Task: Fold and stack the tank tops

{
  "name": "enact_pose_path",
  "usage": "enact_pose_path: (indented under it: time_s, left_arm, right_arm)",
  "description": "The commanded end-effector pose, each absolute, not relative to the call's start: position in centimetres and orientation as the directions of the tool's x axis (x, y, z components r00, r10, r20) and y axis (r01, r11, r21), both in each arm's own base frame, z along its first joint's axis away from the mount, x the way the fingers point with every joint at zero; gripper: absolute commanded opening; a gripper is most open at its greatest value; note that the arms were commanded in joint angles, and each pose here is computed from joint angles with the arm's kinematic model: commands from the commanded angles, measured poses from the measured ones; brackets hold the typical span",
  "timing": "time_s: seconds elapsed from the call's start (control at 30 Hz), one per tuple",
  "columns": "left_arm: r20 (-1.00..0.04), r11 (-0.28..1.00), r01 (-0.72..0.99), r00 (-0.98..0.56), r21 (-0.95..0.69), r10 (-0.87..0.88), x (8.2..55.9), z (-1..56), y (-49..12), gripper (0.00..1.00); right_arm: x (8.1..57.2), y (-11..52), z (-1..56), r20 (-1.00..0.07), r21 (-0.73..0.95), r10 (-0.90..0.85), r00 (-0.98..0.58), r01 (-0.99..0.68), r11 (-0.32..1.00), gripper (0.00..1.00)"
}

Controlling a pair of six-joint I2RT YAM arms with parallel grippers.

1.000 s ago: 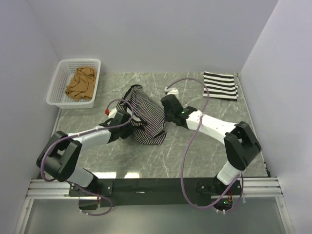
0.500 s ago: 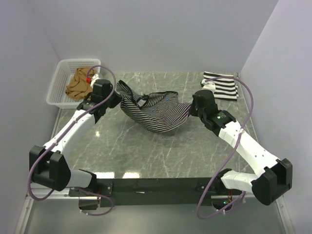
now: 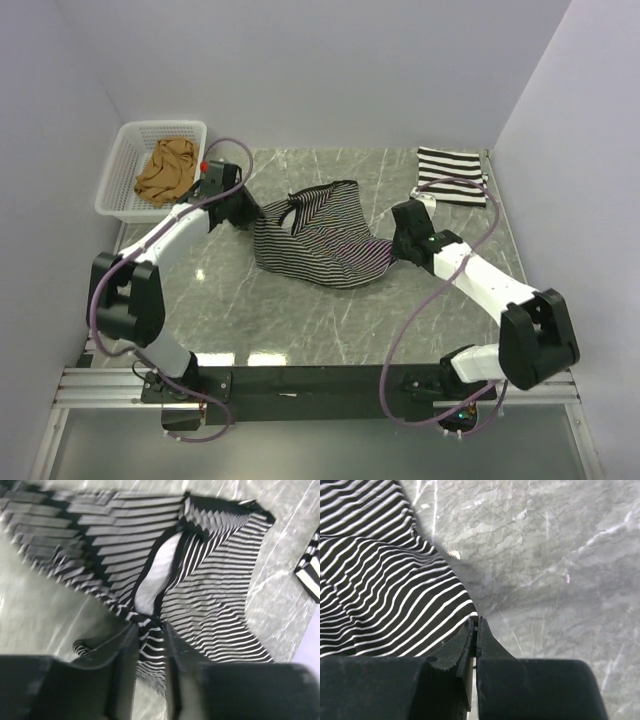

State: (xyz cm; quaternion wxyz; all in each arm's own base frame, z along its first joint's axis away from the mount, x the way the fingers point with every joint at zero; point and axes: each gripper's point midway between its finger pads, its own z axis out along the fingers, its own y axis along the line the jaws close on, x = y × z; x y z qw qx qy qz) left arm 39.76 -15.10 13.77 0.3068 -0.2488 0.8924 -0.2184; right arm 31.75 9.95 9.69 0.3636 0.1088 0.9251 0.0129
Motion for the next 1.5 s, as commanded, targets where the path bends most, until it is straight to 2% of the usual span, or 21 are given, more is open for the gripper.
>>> enact_pose_path:
  time_s: [0.0,0.07,0.2,0.3,0.47,0.6,0.77,0.93,1.0,1.07,1.17,1.47]
  left_arm:
    - [-0.44,0.796,-0.259,-0.72,-0.547,-0.537,42.4,13.5,-16.0,0.34]
    - [-0.451,0.797,-0.245,-0.716,-0.553,-0.533,42.8,13.4,-16.0,0.43]
    - [-0.53,0.797,-0.189,-0.656,-0.574,-0.537,42.1,16.5,-15.4,0.52]
    - [-0.557,0.794,-0.17,-0.627,-0.583,-0.544,40.2,17.6,-14.6,0.55]
    - [-0.548,0.796,-0.233,-0.617,-0.558,-0.565,35.7,15.1,-13.0,0.55]
    - [-0.497,0.789,-0.233,-0.667,-0.569,-0.555,30.9,11.9,-14.8,0.5]
    - [-0.473,0.776,-0.286,-0.659,-0.562,-0.585,26.7,9.8,-16.3,0.46]
    - [-0.407,0.743,-0.374,-0.657,-0.555,-0.635,21.3,6.8,-16.3,0.42]
    - [-0.352,0.707,-0.402,-0.66,-0.582,-0.664,19.3,5.8,-16.8,0.4]
    - [-0.305,0.668,-0.434,-0.649,-0.604,-0.697,18.3,5.2,-17.5,0.41]
    - [-0.302,0.668,-0.461,-0.641,-0.584,-0.706,17.5,4.4,-17.9,0.46]
    - [-0.361,0.749,-0.502,-0.665,-0.432,-0.654,17.3,3.1,-19.3,0.49]
  right_arm:
    - [34.5,10.9,10.2,-0.685,0.145,0.248,-0.685,0.206,0.968,0.0]
    - [35.5,10.9,10.0,-0.686,0.144,0.257,-0.681,0.219,0.965,0.0]
    - [37.1,9.3,7.8,-0.659,0.108,0.284,-0.697,0.286,0.952,0.0]
    - [38.1,8.5,6.5,-0.647,0.102,0.307,-0.698,0.32,0.942,0.0]
    - [39.0,7.5,4.3,-0.613,0.089,0.336,-0.715,0.359,0.929,0.0]
    - [39.4,7.0,4.2,-0.611,0.096,0.349,-0.71,0.371,0.924,0.0]
    - [39.5,6.6,5.1,-0.622,0.098,0.349,-0.701,0.372,0.923,0.0]
    - [39.0,7.0,6.0,-0.63,0.137,0.357,-0.69,0.354,0.925,0.0]
    - [38.6,7.0,6.2,-0.631,0.144,0.359,-0.687,0.351,0.925,0.0]
    - [38.3,7.1,6.3,-0.63,0.151,0.36,-0.688,0.346,0.926,0.0]
    - [38.1,7.5,6.6,-0.63,0.18,0.368,-0.684,0.332,0.926,0.0]
    - [37.1,8.0,7.1,-0.626,0.22,0.374,-0.684,0.305,0.926,0.0]
